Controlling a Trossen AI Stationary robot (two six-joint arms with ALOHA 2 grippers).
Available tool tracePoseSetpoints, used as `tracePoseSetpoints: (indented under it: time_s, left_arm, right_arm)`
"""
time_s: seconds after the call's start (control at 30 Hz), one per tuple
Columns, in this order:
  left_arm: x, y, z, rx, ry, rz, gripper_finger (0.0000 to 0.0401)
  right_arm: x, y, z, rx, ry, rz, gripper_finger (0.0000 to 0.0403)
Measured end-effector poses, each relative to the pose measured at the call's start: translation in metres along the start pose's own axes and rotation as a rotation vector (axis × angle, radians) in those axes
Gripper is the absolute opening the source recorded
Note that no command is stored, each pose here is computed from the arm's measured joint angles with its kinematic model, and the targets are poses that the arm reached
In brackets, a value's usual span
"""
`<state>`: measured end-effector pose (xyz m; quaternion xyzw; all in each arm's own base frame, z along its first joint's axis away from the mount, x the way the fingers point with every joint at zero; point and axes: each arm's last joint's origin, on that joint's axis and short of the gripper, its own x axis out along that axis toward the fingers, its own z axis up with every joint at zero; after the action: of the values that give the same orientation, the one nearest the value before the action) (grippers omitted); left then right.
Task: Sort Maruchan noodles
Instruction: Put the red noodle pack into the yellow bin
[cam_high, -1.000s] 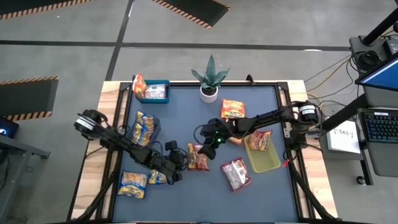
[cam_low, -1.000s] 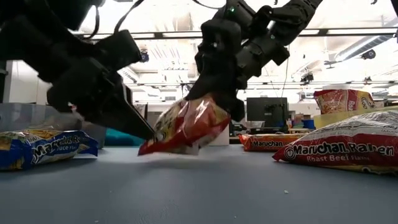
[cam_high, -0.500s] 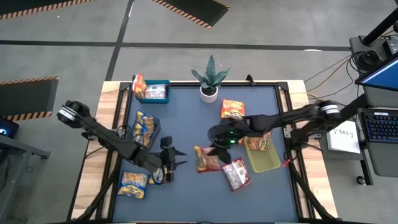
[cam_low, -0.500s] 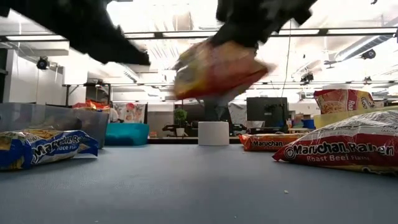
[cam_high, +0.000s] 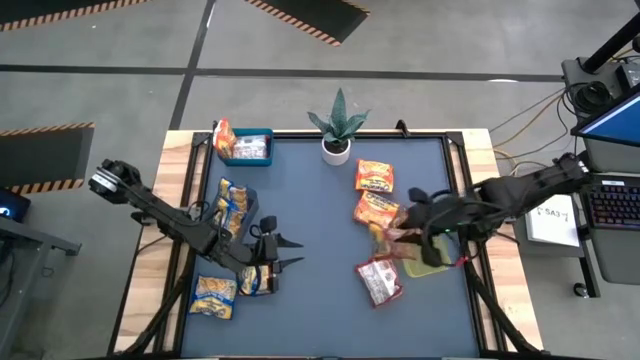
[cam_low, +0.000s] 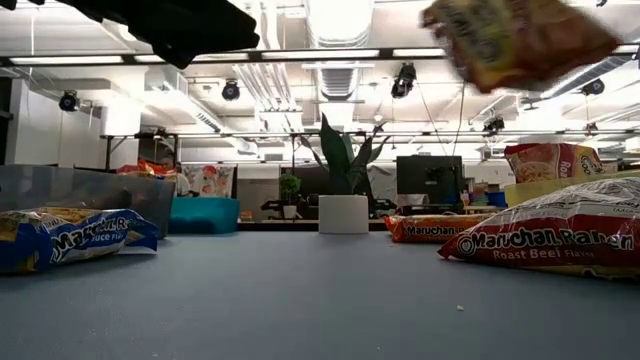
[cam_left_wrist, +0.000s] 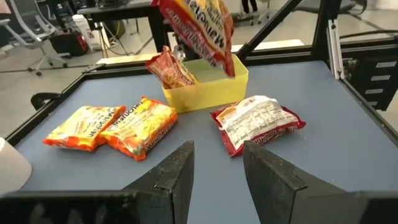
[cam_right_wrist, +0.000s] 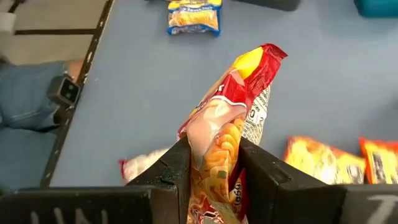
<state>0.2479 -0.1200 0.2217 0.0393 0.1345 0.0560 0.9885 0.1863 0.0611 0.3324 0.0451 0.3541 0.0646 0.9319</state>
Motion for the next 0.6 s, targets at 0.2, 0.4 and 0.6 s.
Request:
tracePoseSetpoints:
  time_s: [0.2,0.4,0.6]
  left_arm:
    - [0.001,0.0,-0.001,0.006,0.001,0.008,0.0121]
    - [0.001,0.0,-0.002,0.012,0.005,0.009,0.0121]
    - [0.001,0.0,-0.002,0.013,0.006,0.01,0.0121]
  right_arm:
    - [-0.02,-0.009,-0.031,0.072,0.052,-0.019,0.0095]
    - [-0.007,-0.016,-0.068,-0.009,0.214,-0.031,0.0095]
    - [0.009,-0.02,-0.087,-0.071,0.293,-0.065,0.0094]
